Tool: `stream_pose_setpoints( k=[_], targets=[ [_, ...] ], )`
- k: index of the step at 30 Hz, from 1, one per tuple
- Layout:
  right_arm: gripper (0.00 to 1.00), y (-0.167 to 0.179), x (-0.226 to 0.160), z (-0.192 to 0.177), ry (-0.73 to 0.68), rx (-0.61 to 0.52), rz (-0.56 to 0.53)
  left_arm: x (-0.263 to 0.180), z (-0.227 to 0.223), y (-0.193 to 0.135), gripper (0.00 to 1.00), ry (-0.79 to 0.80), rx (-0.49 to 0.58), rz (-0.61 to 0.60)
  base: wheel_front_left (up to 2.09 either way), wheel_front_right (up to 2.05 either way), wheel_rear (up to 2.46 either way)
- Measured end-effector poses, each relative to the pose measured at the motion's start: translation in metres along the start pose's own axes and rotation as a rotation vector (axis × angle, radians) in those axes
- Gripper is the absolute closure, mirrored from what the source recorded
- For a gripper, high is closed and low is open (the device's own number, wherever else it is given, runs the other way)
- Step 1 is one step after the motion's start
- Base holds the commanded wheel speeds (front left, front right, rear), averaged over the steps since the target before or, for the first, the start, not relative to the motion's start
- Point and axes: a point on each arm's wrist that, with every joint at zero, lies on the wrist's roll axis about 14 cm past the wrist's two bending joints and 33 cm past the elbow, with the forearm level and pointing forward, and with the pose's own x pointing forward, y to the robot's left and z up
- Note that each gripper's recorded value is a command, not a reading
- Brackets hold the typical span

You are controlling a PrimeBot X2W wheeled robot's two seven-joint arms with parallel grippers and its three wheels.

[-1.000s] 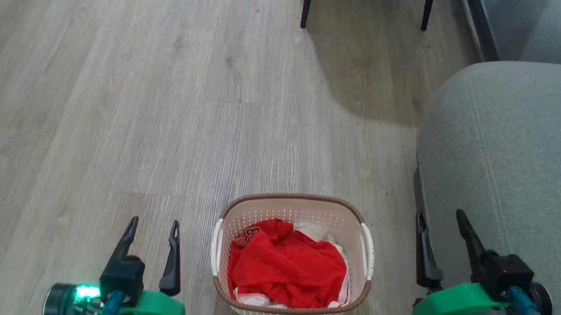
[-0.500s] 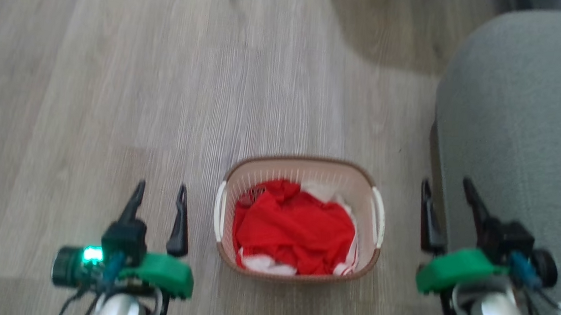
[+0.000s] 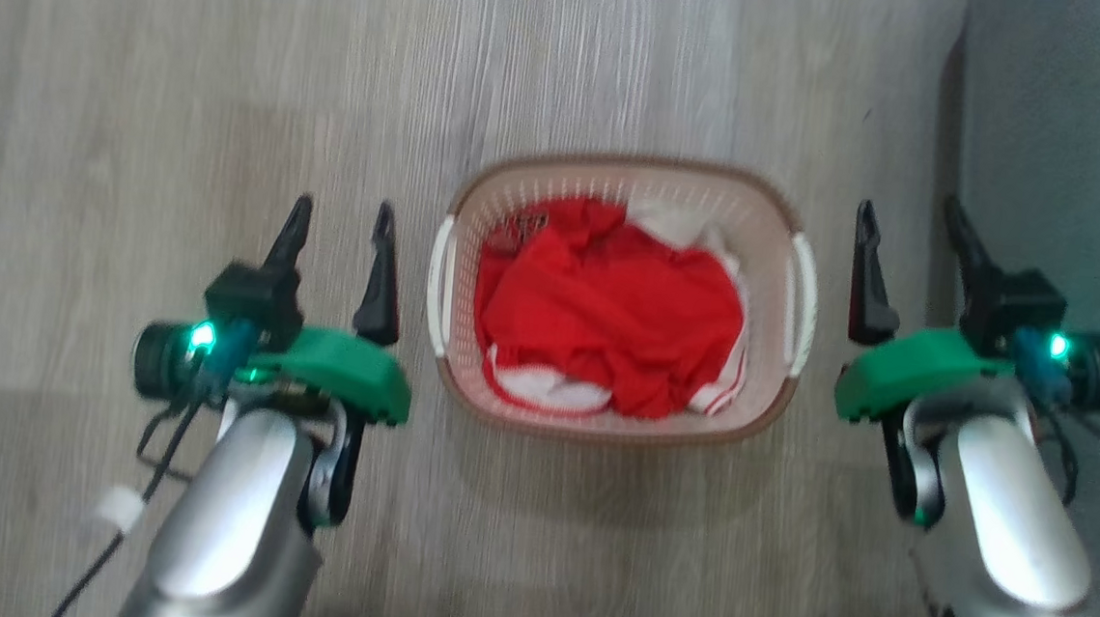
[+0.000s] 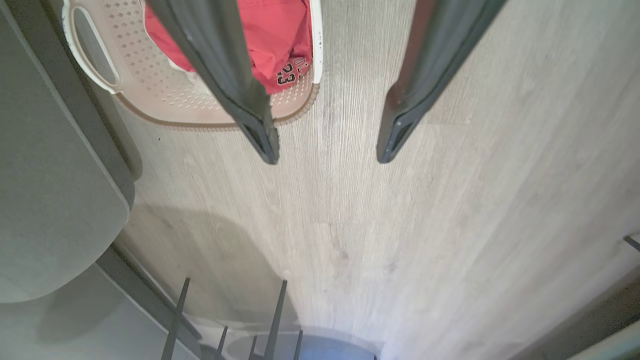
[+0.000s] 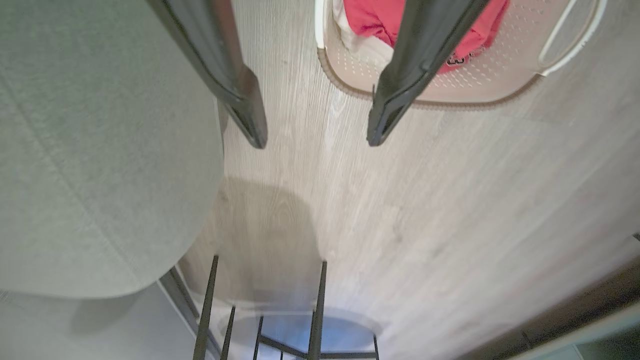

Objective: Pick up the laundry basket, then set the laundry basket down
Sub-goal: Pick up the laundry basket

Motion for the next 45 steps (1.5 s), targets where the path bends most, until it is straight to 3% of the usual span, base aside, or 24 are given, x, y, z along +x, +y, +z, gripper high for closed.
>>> stream_pose_setpoints(
  k=[11,20,32,45],
  targets=[
    [0.0,-0.018,0.042,-0.106,0.232,0.02,-0.009,0.046,-0.081,-0.011,0.0,0.211,-0.041,-0.052,0.0,0.0,0.0],
    [0.0,-0.02,0.04,-0.166,0.357,0.058,-0.014,0.039,-0.155,-0.019,0.0,0.42,-0.038,-0.1,0.0,0.0,0.0],
    [0.0,-0.022,0.044,-0.218,0.452,0.083,-0.01,0.051,-0.209,-0.011,0.0,0.56,-0.038,-0.084,0.0,0.0,0.0],
    [0.0,-0.017,0.048,-0.253,0.528,0.098,0.01,0.061,-0.232,-0.006,0.0,0.611,-0.028,-0.096,0.0,0.0,0.0]
  ],
)
